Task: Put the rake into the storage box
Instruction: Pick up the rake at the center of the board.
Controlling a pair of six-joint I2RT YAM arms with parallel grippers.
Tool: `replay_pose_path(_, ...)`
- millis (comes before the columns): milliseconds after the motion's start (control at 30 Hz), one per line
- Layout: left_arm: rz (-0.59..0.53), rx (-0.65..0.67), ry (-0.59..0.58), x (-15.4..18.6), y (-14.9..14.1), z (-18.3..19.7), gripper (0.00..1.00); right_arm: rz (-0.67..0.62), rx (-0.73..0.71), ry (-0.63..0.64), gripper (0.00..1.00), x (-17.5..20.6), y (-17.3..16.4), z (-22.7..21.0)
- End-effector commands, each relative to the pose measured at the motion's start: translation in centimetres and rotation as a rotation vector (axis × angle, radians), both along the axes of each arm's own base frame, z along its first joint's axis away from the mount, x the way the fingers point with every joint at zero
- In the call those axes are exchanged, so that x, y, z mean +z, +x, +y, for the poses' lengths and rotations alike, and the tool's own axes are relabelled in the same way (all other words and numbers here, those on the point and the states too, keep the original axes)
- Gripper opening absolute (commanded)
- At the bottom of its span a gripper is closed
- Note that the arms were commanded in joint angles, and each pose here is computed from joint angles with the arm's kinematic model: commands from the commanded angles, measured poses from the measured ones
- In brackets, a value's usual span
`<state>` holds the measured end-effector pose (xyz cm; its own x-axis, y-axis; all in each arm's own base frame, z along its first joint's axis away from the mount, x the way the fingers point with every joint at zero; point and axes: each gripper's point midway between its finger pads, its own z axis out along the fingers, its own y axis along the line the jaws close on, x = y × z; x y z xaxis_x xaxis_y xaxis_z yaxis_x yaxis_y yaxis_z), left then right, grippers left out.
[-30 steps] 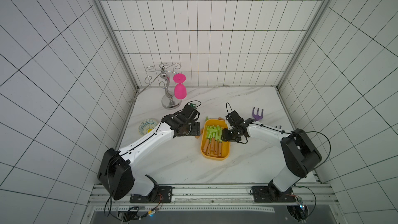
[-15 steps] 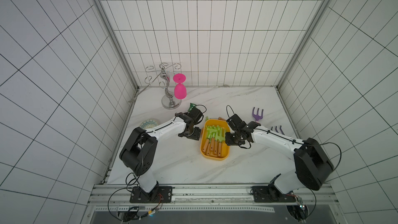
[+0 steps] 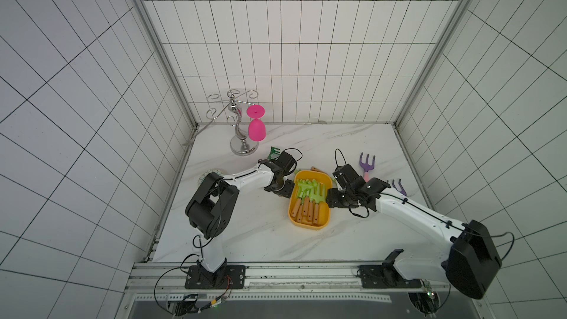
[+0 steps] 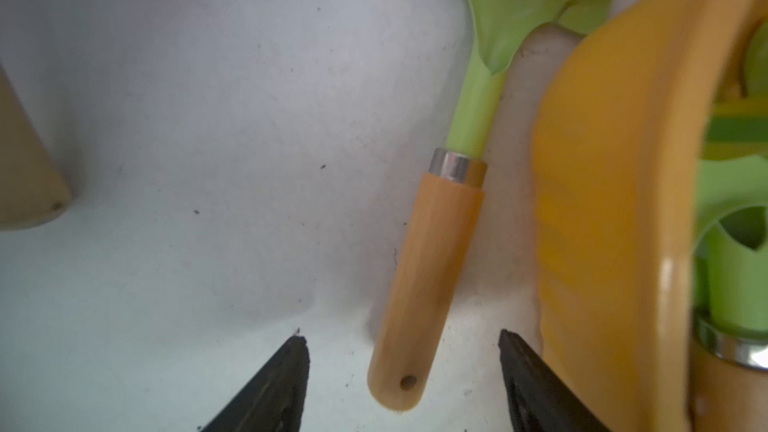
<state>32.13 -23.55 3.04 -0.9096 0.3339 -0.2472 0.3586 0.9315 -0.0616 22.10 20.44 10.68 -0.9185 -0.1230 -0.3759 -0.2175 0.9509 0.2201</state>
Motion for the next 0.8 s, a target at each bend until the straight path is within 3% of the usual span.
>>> replay_pose_path(0, -0.002, 0.021, 0.059, -1.0, 1.2, -0.2, 0.68, -0.016, -0.006, -0.027, 0.63, 1.0, 0.2, -0.8)
replay_pose_path(67, 0.005, 0.033, 0.084, -1.3, 1.3, 0.1, 0.62, -0.016, -0.008, -0.017, 0.63, 1.4, 0.2, -0.8)
replay_pose_path(167, 0.01, 0.06, 0.105, -1.5, 1.1, 0.8, 0.42, -0.018, -0.013, 0.001, 0.64, 2.0, 0.2, -0.9)
replay_pose_path(333, 0.008, 0.084, 0.103, -1.4, 0.5, 1.5, 0.18, -0.026, -0.03, 0.035, 0.65, 2.8, 0.4, -1.1)
replay_pose_path(567, -0.072, 0.109, 0.024, 3.9, 0.3, 1.8, 0.1, -0.034, -0.031, 0.116, 0.66, 4.3, 1.3, 0.2)
replay_pose_path(767, -0.195, 0.021, -0.319, 14.5, -1.7, -1.2, 0.11, -0.042, -0.007, 0.385, 0.7, 8.1, 2.5, 5.1)
